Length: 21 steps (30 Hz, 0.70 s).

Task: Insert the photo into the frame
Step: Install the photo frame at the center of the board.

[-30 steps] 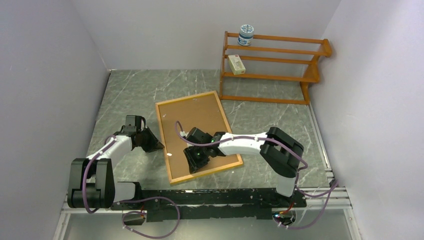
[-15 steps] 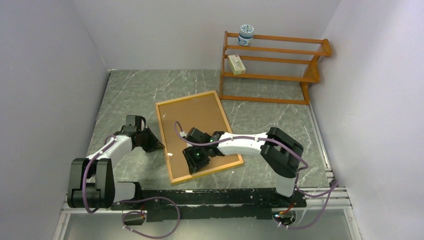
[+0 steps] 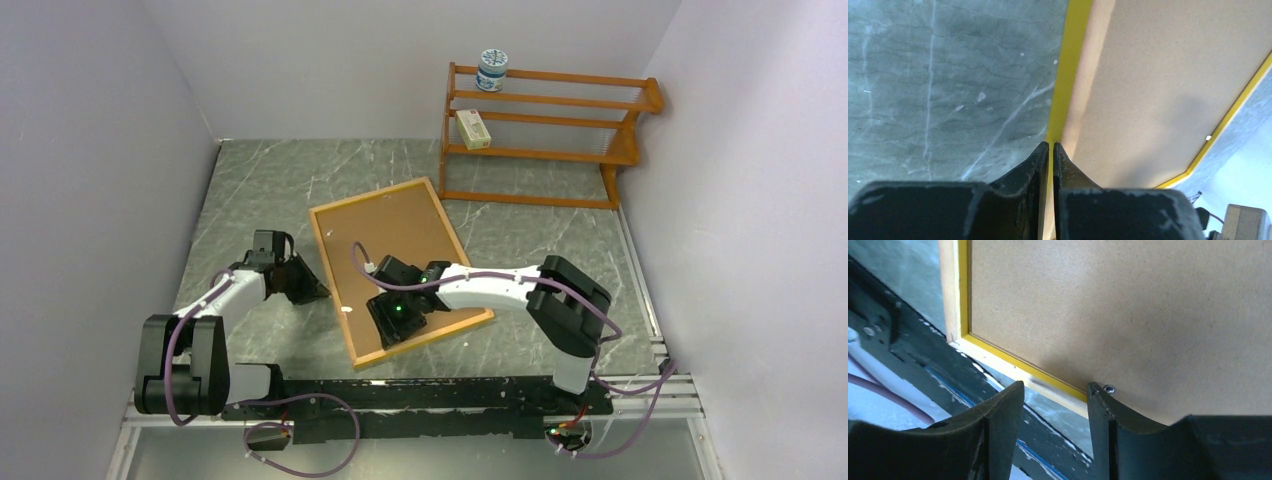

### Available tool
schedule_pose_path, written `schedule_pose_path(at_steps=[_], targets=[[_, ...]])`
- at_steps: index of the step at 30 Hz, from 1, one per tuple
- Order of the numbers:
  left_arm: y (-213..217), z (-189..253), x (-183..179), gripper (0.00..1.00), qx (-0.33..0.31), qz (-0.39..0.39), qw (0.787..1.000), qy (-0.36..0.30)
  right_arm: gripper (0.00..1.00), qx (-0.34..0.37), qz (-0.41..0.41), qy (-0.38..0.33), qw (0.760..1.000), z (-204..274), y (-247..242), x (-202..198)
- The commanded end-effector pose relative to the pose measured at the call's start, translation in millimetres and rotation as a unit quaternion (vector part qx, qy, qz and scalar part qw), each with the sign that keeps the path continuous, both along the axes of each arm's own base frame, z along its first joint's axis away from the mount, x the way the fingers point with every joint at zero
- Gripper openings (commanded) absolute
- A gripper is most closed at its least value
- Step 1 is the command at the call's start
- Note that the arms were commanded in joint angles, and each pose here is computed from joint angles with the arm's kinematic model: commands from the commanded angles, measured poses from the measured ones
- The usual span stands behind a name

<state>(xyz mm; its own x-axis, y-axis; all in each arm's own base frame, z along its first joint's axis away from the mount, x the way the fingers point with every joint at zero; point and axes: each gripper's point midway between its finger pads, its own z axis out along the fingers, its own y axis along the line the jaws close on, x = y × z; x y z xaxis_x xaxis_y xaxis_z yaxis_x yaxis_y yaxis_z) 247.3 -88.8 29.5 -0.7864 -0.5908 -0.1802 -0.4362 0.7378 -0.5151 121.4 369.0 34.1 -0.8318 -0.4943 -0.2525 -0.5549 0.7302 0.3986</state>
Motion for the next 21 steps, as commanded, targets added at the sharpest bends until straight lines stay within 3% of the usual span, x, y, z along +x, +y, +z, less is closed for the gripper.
schedule_pose_path(at_steps=[1, 6, 21], targets=[[11.8, -5.3, -0.9, 0.15, 0.032, 0.015, 0.999, 0.012, 0.54, -0.082, -0.036, -0.023, 0.996, 7.0, -44.4, 4.1], [10.0, 7.0, 4.3, 0.23, 0.027, 0.014, 1.000, -0.007, 0.56, -0.063, -0.085, -0.066, 0.992, 26.2, -41.7, 27.0], [25.5, 48.3, 67.4, 0.71, 0.066, 0.043, 0.994, -0.081, 0.56, -0.022, -0.152, -0.122, 0.981, 45.1, -18.0, 82.0]])
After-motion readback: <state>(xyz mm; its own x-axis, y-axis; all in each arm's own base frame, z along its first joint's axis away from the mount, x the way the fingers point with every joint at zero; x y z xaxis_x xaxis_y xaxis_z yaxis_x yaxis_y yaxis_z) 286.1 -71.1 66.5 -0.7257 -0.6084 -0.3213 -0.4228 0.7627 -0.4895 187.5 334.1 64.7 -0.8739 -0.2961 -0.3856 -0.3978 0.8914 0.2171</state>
